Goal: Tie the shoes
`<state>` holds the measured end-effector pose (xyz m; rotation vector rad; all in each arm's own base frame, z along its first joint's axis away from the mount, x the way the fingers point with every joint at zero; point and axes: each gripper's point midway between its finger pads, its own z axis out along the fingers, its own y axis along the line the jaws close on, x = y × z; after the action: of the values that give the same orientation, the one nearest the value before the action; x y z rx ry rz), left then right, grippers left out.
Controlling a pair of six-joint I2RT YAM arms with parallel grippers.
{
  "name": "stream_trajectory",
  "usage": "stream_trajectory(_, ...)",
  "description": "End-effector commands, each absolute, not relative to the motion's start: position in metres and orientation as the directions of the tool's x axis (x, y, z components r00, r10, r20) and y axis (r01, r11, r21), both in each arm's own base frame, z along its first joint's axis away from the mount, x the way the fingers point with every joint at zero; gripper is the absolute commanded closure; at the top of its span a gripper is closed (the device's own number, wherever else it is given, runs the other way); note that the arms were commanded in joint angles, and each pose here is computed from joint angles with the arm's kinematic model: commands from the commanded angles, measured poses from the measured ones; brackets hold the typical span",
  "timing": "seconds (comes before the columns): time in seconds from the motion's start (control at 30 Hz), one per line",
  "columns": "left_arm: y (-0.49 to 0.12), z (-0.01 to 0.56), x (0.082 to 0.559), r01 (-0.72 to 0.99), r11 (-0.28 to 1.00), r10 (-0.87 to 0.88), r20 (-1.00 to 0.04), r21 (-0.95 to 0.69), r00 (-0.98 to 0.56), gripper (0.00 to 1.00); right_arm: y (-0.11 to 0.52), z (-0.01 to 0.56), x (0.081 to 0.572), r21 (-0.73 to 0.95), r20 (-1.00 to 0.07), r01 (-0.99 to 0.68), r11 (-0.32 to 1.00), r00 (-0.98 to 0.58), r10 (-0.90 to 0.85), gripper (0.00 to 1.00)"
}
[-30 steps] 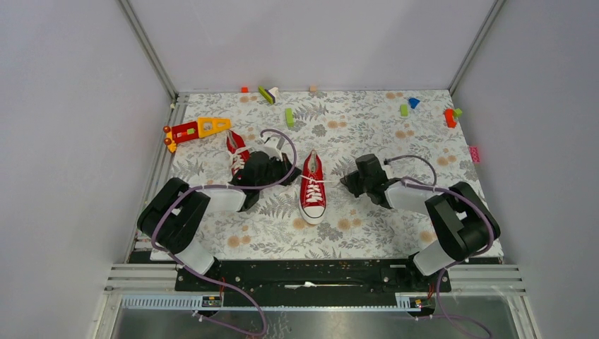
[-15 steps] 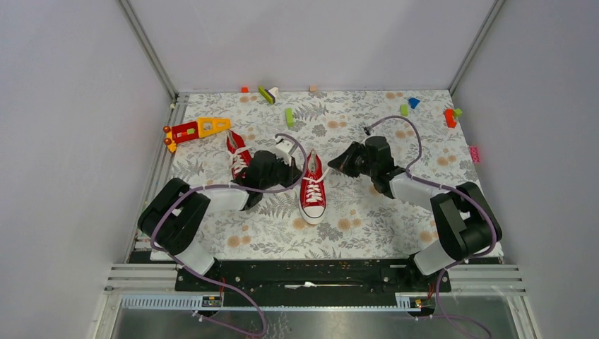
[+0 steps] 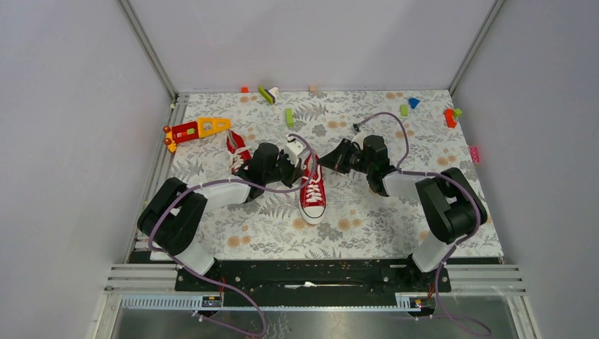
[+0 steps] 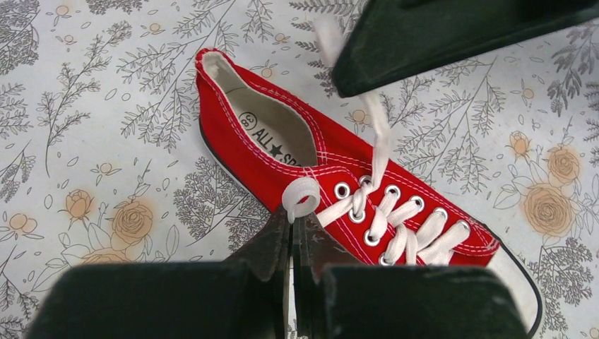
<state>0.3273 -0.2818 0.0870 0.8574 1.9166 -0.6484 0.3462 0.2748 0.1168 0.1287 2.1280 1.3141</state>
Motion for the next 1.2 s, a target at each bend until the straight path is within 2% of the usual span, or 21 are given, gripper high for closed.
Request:
stream_trajectory(0.0, -0.296, 0.113, 0.329, 0.834, 0.550, 0.291, -0.927, -0.042, -0.238, 1.00, 0.283, 0.140, 0.355, 0.881, -0.451, -0.312, 0.355, -0.781, 0.432, 0.84)
stream_trajectory(0.23, -0.301, 0.118, 0.325, 0.845, 0.530, 0.275, -0.928, -0.070, -0.250, 1.00, 0.280, 0.127, 0.354, 0.893, -0.424, -0.285, 0.347, -0.792, 0.439, 0.76)
stream_trajectory(0.73, -0.312, 0.113, 0.334, 0.868, 0.497, 0.408, -0.880, -0.008, -0.242, 1.00, 0.285, 0.133, 0.347, 0.904, -0.411, -0.306, 0.297, -0.813, 0.413, 0.59)
stream_trajectory(1.17, -0.323, 0.108, 0.337, 0.875, 0.484, 0.443, -0.859, -0.012, -0.257, 1.00, 0.287, 0.131, 0.348, 0.914, -0.391, -0.295, 0.279, -0.824, 0.411, 0.54)
